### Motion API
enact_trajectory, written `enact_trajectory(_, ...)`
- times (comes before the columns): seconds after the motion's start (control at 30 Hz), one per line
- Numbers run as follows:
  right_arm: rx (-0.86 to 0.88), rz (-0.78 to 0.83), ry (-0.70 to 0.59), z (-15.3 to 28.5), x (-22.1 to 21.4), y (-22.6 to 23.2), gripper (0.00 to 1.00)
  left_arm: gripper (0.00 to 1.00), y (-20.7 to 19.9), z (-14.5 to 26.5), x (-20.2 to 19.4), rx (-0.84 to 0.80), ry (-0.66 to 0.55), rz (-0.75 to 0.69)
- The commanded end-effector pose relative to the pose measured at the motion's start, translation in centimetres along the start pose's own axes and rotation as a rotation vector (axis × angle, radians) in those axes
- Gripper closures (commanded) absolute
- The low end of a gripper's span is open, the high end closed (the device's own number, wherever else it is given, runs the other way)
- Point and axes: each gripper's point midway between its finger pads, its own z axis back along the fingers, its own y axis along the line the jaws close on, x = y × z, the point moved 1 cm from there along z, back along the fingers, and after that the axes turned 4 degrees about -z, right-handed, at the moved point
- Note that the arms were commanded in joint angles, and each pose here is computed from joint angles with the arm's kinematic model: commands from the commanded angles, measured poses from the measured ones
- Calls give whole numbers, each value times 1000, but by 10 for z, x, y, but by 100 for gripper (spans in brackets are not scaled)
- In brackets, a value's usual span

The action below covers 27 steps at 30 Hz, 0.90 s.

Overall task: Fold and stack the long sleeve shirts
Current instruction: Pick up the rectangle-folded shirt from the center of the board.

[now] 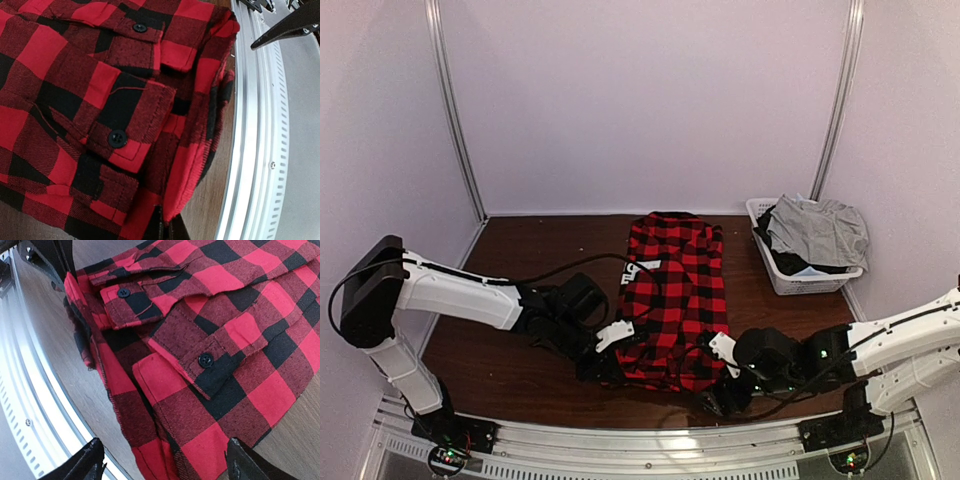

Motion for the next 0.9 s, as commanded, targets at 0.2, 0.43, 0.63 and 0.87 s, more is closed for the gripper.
enact_trajectory(0.2, -117, 68, 63, -10, -12, -1, 19, 100, 0, 10, 15, 2, -38, -2)
enact_trajectory(0.43, -188, 100, 108, -17, -22, -8, 31, 100, 1, 10, 15, 4, -37, -1)
enact_trajectory(0.63, -239, 117, 110, -17, -25, -11, 45, 100, 2, 11, 10, 23, -18, 48)
enact_trajectory(0.87, -252, 138, 126, -19, -30, -8, 67, 100, 3, 15, 6, 42, -3, 86)
